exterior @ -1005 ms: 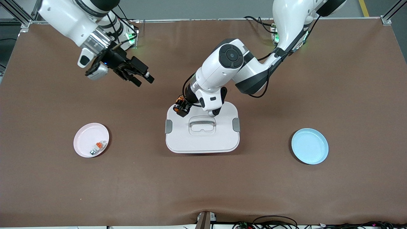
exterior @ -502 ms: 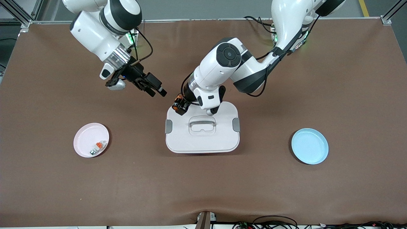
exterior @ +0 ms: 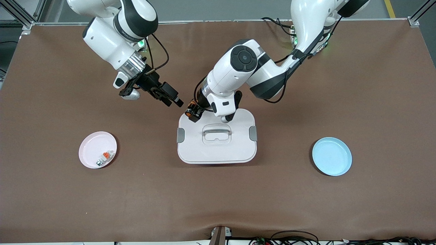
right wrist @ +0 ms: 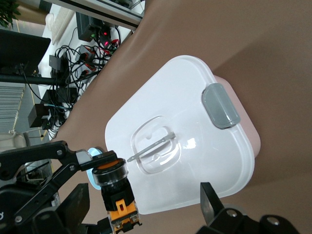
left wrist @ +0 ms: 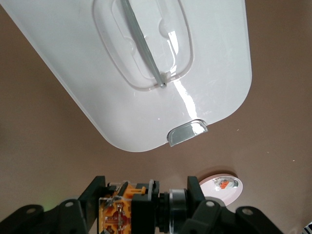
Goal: Transfer orange switch to right arm and place
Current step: 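Hold the switch above the box while the right gripper reaches toward it, then close the right gripper on the switch beside the left gripper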
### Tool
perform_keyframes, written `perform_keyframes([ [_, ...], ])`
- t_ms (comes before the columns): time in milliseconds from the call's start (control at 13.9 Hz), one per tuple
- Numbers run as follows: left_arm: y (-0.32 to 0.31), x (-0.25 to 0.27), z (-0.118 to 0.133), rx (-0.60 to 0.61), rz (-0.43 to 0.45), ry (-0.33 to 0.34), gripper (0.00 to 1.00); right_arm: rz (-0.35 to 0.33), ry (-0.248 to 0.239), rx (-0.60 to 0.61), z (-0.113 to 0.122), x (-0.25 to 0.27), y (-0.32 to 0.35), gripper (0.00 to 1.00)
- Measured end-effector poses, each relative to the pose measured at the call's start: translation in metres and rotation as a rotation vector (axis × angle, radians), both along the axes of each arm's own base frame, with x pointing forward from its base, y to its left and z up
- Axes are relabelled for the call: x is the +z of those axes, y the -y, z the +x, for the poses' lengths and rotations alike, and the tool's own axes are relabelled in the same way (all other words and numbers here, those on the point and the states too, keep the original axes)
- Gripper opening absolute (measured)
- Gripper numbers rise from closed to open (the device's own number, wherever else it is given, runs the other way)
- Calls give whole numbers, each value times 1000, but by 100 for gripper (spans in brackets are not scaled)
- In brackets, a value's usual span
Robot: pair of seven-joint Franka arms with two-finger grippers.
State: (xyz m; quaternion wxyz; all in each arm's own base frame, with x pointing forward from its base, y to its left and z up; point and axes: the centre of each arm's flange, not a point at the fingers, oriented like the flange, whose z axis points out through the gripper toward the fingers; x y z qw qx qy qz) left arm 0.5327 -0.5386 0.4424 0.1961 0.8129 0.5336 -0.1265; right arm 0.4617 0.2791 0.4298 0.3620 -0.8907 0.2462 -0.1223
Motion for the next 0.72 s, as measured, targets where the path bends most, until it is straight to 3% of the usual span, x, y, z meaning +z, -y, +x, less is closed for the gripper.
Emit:
perform_keyframes([
  [359, -13, -5, 14, 29, 19, 11, 72, 34, 19, -13, -17, -7, -47, 100],
  [718, -11, -3, 15, 33, 5, 26, 72, 40, 50, 0, -8, 0, -52, 100],
])
